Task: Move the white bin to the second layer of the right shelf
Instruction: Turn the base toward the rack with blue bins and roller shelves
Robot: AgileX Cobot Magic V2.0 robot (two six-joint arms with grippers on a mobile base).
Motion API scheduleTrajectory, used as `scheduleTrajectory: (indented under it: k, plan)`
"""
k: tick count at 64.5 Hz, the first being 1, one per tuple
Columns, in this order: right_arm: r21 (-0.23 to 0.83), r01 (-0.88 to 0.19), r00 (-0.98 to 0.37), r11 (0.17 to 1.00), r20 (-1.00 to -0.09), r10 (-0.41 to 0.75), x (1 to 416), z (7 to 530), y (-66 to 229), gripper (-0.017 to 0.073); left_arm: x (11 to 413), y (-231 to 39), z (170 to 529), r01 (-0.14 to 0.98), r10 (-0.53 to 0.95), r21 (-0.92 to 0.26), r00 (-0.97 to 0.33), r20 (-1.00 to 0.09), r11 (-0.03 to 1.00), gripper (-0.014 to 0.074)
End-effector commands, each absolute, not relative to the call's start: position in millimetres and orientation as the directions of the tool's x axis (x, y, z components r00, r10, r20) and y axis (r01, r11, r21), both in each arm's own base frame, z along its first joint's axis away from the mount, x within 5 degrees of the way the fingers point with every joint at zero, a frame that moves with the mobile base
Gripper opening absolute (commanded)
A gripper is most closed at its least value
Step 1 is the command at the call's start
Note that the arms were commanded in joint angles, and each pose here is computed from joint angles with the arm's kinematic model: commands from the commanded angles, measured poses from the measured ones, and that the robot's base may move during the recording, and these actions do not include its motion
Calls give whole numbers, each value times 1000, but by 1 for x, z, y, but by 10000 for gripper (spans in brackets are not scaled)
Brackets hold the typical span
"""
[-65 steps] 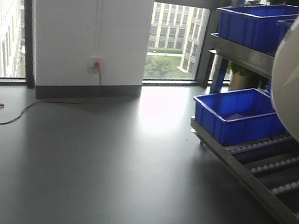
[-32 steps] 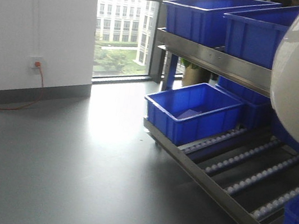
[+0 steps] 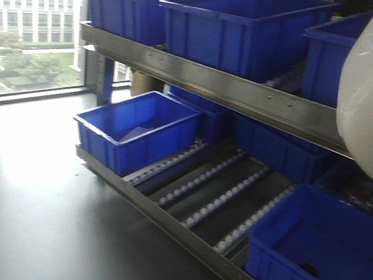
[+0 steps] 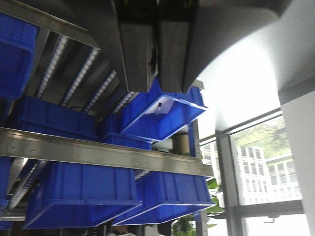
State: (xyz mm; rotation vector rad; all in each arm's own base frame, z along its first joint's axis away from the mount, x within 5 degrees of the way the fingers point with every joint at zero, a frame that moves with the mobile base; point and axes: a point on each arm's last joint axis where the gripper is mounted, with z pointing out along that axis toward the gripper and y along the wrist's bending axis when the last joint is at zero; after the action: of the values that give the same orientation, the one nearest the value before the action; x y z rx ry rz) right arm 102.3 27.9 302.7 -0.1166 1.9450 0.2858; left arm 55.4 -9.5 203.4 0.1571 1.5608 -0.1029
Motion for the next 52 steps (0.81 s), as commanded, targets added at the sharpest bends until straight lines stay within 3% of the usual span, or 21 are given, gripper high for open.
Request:
scheduleTrajectory:
  k: [1,52]
  plan:
    - [148,-222,-269,964,-959,86,105,322,28,57,56,-9,199,157,15,26,68,-998,987,85]
    - [148,-222,-269,964,-959,86,105,322,28,57,56,-9,199,157,15,26,68,-998,987,85]
